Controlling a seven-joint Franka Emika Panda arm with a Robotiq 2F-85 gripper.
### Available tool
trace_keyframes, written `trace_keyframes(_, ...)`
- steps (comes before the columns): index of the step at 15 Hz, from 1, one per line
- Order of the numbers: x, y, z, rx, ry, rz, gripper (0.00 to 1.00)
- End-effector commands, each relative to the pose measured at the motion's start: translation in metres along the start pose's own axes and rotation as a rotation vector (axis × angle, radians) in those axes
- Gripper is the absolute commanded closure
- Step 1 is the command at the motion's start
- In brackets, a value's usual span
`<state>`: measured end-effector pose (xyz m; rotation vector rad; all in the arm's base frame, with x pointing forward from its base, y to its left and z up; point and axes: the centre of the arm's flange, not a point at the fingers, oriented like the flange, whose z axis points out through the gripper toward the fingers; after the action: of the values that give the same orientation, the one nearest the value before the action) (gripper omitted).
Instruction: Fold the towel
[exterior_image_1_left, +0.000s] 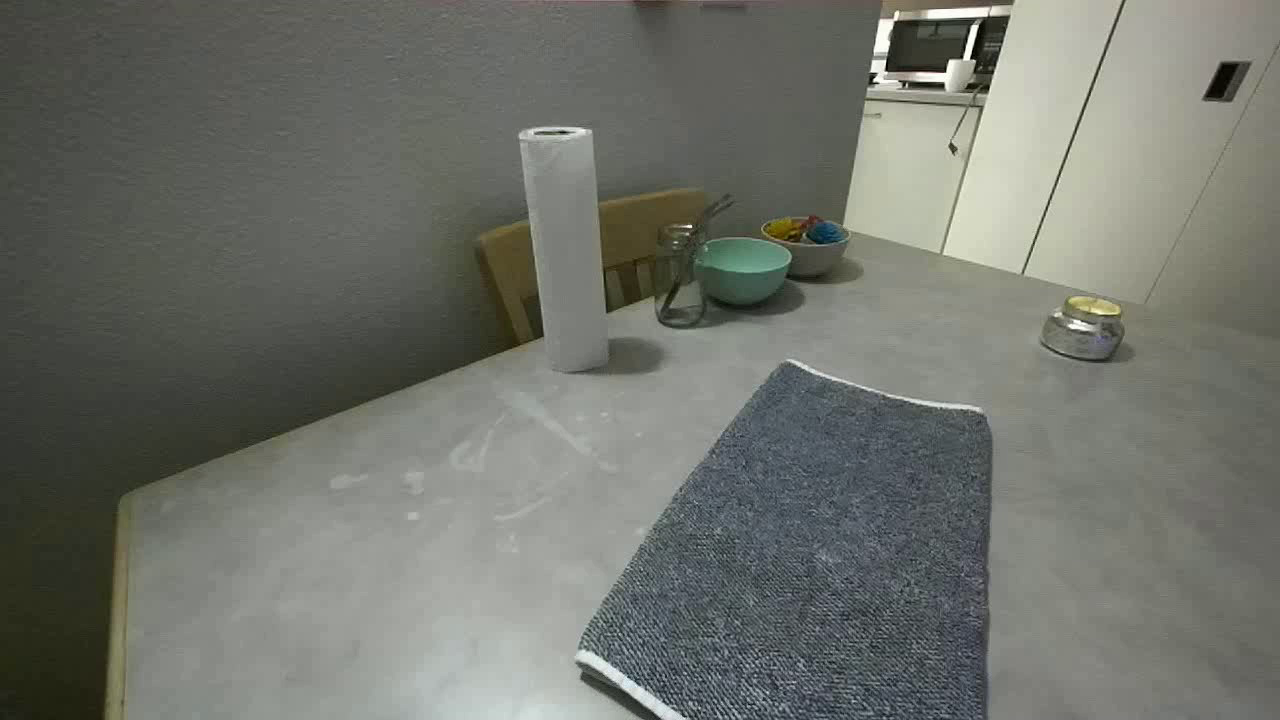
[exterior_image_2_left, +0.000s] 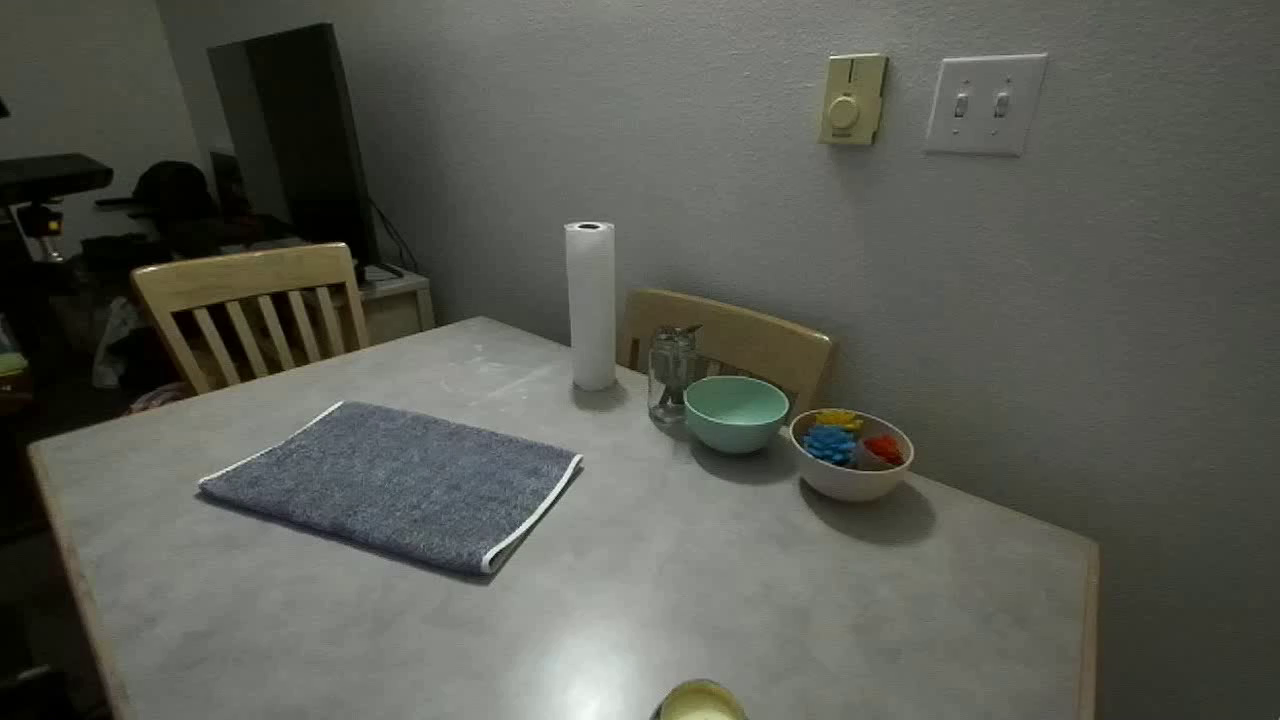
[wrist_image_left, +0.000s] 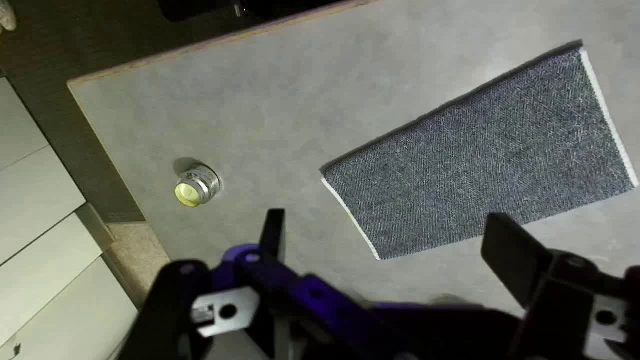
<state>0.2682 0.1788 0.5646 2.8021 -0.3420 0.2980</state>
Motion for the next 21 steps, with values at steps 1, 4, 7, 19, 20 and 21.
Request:
trace_keyframes(1, 0.0, 0.0, 0.0, 0.0, 0.0, 0.0, 0.0)
trace_keyframes(4, 0.0, 0.0, 0.0, 0.0, 0.001, -0.002, 0.0)
trace_keyframes(7, 0.0, 0.0, 0.0, 0.0, 0.001, -0.002, 0.0)
trace_keyframes(19, 0.036, 0.019, 0.074, 0.129, 0.054, 0.034, 0.0)
trace_keyframes(20, 0.038, 0.023, 0.088, 0.153, 0.043, 0.027, 0.0)
trace_keyframes(21, 0.04, 0.026, 0.099, 0.167, 0.037, 0.02, 0.0)
